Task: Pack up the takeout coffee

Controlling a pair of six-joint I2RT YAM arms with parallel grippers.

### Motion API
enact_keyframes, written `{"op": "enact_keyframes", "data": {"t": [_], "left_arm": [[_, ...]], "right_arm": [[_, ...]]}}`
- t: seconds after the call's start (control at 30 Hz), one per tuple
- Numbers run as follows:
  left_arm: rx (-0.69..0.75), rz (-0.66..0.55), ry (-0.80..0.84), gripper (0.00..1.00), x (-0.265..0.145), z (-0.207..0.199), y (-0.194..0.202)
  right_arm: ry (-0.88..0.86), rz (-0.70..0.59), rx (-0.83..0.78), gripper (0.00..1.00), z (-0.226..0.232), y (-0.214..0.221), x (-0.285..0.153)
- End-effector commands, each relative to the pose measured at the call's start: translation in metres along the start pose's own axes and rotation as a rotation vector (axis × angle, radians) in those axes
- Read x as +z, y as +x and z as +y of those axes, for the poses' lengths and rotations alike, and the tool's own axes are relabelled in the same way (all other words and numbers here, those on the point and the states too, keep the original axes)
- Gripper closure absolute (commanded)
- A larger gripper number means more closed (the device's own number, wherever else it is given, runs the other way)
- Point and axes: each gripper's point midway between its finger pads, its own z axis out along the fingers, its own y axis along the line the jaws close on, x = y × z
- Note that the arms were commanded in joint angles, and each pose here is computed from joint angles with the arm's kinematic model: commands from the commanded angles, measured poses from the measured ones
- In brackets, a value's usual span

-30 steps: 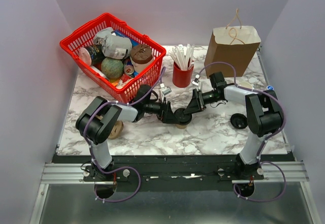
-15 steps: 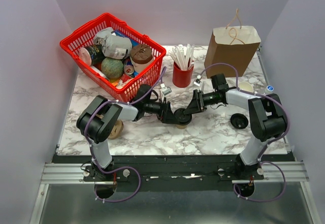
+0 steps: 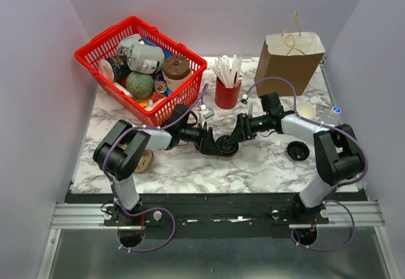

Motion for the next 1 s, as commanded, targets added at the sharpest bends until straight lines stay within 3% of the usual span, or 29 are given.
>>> {"op": "enact_keyframes", "data": {"t": [0.0, 0.3, 0.67, 0.97], "left_arm": [[-0.019, 0.017, -0.139, 0.07, -0.004, 0.031, 0.021], [0.036, -0.004, -0.030, 0.04, -0.002, 0.004, -0.014], [0.114, -0.015, -0.050, 0.02, -0.009, -0.009, -0.040], [0.158, -0.051, -0.109, 0.03, -0.025, -0.011, -0.060]], "right_arm": [[0.041, 0.092, -0.070, 0.30, -0.001, 0.026, 0.006], [0.028, 0.059, -0.098, 0.22, 0.008, -0.002, -0.005], [0.038, 0.074, -0.182, 0.15, 0.010, -0.015, -0.026], [0.106, 0.093, -0.440, 0.14, 0.004, -0.003, -0.043]]}}
